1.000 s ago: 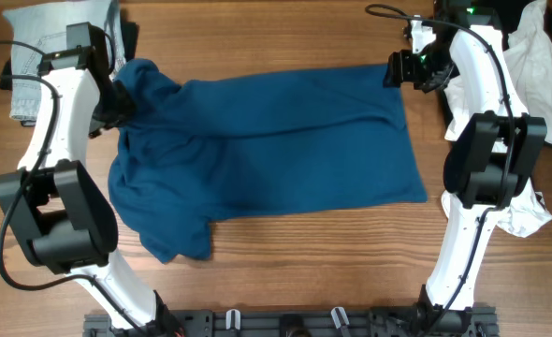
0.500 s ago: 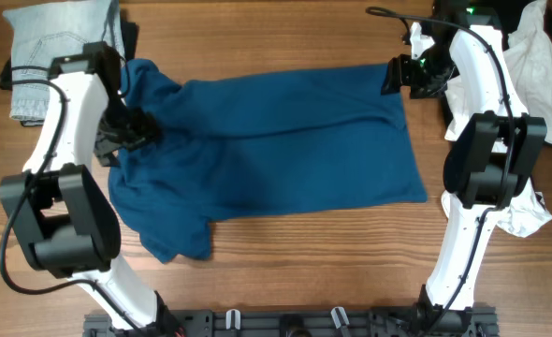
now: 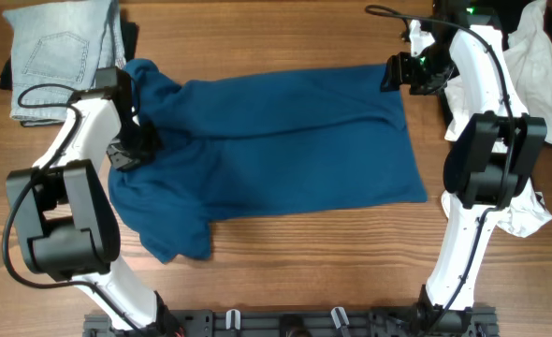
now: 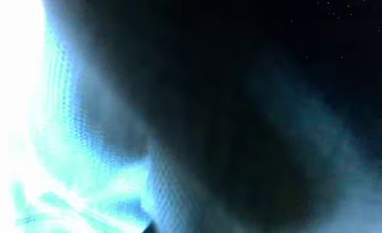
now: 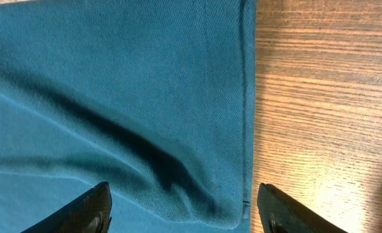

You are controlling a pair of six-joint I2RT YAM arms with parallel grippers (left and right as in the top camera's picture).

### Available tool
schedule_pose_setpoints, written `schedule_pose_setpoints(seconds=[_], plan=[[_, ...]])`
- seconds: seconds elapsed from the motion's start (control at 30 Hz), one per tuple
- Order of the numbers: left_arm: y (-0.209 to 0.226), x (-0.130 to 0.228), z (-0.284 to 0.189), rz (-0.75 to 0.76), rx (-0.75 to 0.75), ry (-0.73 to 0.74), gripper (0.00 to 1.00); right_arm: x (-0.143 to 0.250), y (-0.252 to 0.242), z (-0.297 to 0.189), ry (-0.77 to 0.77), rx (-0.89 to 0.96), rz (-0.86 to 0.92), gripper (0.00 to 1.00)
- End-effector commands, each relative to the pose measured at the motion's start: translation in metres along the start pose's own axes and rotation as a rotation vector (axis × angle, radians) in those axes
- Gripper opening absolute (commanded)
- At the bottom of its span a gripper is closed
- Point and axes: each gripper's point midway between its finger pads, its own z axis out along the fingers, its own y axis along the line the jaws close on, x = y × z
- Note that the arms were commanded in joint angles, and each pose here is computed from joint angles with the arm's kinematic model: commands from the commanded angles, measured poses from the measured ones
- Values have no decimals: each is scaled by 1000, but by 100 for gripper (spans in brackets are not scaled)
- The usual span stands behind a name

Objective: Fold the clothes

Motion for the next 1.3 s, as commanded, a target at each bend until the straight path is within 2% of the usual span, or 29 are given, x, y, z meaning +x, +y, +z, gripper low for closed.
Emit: schedule_pose_setpoints(seconds=[0.0, 0.07, 0.17, 0.27, 0.37, 0.47, 0.6, 0.63, 0.73, 0.83, 0.87, 0.9, 0.93, 1.07, 1.17, 1.27], plan=[[3, 3, -39, -15, 15, -17, 4, -4, 11, -18, -38, -14, -36, 73], [11, 19, -54, -17, -5, 11, 4, -1, 13, -17, -27, -15, -39, 73], [12, 19, -56, -17, -11, 4, 4, 16, 10, -2, 37, -17, -23, 74], [11, 15, -56, -17, -7, -13, 4, 32, 4, 26, 78, -20, 12, 71], [11, 13, -56, -17, -4, -20, 4, 31, 0, 35, 65, -7, 10, 63], [10, 10, -56, -17, -1, -31, 4, 32, -8, 36, 71, 42, 9, 45], [10, 10, -56, -17, -1, -31, 4, 32, -9, 36, 70, 45, 17, 9], [10, 10, -56, -17, -1, -31, 4, 32, -9, 35, 70, 45, 17, 4], [10, 11, -56, -17, -1, -29, 4, 31, -7, 28, 58, 47, 14, 4], [10, 11, -56, -17, -2, -27, 4, 27, -7, -2, 10, 96, 25, 4], [10, 11, -56, -17, -2, -27, 4, 30, -5, -10, 8, 96, 23, 13], [10, 11, -56, -17, -2, -29, 4, 36, -5, -11, 33, 95, 29, 33], [10, 11, -56, -17, -2, -28, 4, 42, -4, -9, 56, 93, 39, 40], [10, 10, -56, -17, -1, -31, 4, 62, 6, 19, 104, 135, 300, 41], [10, 10, -56, -17, -1, -31, 4, 65, 20, 46, 67, 204, 365, 45], [10, 10, -56, -17, -1, -31, 4, 51, 21, 48, -6, 245, 385, 45]])
